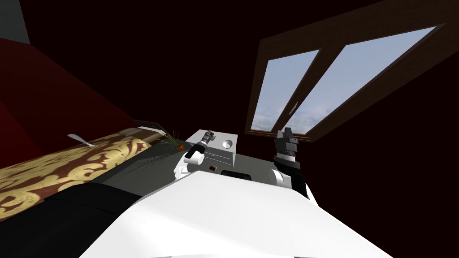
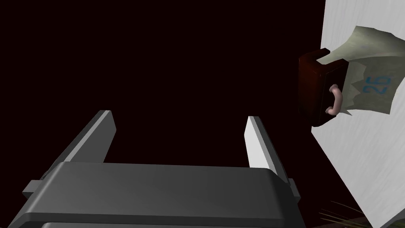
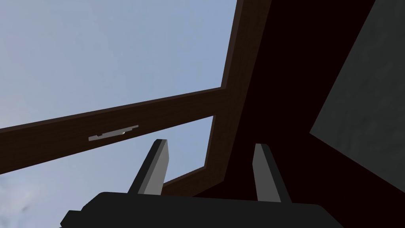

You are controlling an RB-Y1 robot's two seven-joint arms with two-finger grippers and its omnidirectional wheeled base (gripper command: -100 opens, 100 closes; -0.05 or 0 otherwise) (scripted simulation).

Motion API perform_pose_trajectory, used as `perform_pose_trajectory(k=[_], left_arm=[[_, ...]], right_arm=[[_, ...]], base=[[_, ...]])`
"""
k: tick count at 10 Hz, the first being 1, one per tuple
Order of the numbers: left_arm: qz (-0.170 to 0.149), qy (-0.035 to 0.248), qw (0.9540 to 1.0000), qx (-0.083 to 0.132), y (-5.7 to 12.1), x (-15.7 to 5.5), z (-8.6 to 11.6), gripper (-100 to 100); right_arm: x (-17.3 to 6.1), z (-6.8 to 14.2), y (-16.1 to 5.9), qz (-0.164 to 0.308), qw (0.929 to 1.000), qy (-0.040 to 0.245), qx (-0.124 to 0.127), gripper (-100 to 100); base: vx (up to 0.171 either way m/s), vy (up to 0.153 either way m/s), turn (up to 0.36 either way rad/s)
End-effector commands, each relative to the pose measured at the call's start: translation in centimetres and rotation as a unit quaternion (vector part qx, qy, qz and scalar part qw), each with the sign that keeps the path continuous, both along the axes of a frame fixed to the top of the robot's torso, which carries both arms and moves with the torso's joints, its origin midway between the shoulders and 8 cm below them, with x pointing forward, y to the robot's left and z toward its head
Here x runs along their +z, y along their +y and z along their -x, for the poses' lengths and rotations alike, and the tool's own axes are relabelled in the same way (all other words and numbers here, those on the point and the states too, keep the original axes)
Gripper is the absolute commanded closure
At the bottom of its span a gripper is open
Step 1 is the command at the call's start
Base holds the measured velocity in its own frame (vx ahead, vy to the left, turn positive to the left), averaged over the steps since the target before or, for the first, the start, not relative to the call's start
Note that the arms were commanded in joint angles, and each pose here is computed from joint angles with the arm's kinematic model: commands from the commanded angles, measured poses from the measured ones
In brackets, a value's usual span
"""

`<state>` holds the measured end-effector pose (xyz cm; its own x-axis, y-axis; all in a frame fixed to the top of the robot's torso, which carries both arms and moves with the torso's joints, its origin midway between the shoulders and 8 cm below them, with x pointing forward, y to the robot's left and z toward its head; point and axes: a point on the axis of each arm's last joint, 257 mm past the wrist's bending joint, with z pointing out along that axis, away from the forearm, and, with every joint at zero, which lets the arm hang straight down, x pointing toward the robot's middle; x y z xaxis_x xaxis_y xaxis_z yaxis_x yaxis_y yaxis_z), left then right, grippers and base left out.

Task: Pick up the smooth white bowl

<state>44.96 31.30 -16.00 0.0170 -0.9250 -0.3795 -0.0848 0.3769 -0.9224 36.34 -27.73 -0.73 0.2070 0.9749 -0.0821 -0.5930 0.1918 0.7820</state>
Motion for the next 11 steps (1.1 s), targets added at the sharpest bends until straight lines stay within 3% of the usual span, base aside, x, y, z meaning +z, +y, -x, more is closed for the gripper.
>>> perform_pose_trajectory(k=[1, 5, 8, 11], left_arm=[[-0.001, 0.019, 0.9998, 0.002, 0.1, -1.0, 0.0, -100], [-0.007, 0.068, 0.9977, 0.006, 0.5, -3.5, -0.4, -100], [-0.010, 0.113, 0.9935, 0.009, 0.8, -5.8, -0.7, -100], [-0.010, 0.141, 0.9899, 0.012, 0.9, -7.3, -0.7, -100]], right_arm=[[0.0, 0.0, 0.0, 0.000, 1.0000, 0.000, 0.000, 0], [0.0, 0.0, 0.0, 0.000, 1.0000, 0.000, 0.000, 0], [0.0, 0.0, 0.0, 0.000, 1.0000, 0.000, 0.000, 0], [0.0, 0.0, 0.0, 0.000, 1.0000, 0.000, 0.000, 0]], base=[[0.012, -0.015, -0.010], [0.010, -0.019, -0.013], [0.011, -0.022, -0.013], [0.010, -0.023, -0.009]])
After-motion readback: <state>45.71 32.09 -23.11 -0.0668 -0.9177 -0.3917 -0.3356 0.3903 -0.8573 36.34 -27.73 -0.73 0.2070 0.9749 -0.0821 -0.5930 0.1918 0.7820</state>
